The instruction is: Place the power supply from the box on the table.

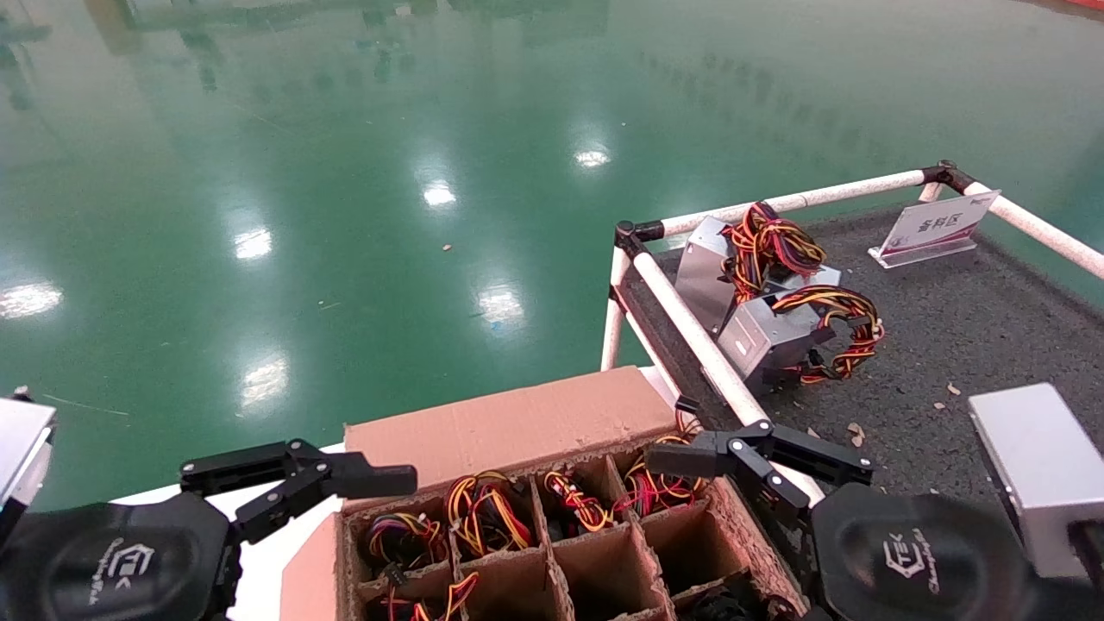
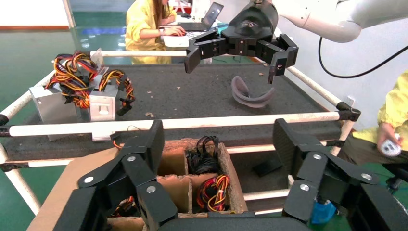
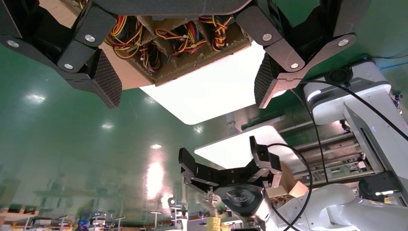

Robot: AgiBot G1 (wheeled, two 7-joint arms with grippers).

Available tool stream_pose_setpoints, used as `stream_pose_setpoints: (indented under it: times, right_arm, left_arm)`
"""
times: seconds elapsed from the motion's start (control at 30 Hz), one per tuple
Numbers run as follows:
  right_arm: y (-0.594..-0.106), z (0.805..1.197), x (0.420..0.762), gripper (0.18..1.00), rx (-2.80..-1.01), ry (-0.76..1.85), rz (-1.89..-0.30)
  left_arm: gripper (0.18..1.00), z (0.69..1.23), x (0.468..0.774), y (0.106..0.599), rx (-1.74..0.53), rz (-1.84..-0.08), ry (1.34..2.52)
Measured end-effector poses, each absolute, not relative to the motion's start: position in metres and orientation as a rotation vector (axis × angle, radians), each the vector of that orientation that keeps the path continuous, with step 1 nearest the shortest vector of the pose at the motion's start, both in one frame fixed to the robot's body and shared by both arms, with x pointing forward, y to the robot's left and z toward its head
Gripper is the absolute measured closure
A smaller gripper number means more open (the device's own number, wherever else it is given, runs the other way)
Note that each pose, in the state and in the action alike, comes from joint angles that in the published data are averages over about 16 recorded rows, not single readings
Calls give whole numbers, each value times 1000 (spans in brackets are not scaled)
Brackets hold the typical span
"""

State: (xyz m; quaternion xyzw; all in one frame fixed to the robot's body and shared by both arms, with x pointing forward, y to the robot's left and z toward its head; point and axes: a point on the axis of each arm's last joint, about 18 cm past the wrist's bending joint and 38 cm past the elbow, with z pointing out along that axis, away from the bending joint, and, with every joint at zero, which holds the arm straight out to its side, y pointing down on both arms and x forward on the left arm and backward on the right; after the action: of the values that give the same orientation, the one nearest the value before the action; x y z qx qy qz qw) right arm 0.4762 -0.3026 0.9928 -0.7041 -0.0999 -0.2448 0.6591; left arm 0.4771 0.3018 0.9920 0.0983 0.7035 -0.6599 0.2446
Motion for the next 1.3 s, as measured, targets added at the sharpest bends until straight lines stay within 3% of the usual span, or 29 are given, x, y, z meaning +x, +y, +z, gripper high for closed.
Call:
stream_pose_setpoints:
  times: [0.23, 0.77, 0.97, 1.3]
  right_arm:
    - [-303, 993, 476, 179, -1594, -226, -554]
    - [-303, 993, 476, 179, -1594, -226, -554]
    - [-303, 993, 476, 179, -1594, -226, -554]
    - [-303, 993, 476, 179, -1594, -226, -554]
  left_arm:
    - [421, 992, 477, 302, 268, -1802, 1921]
    - [784, 992, 477, 302, 268, -1802, 1921]
    - [884, 992, 477, 302, 268, -1802, 1921]
    - [973, 992, 477, 302, 268, -1802, 1921]
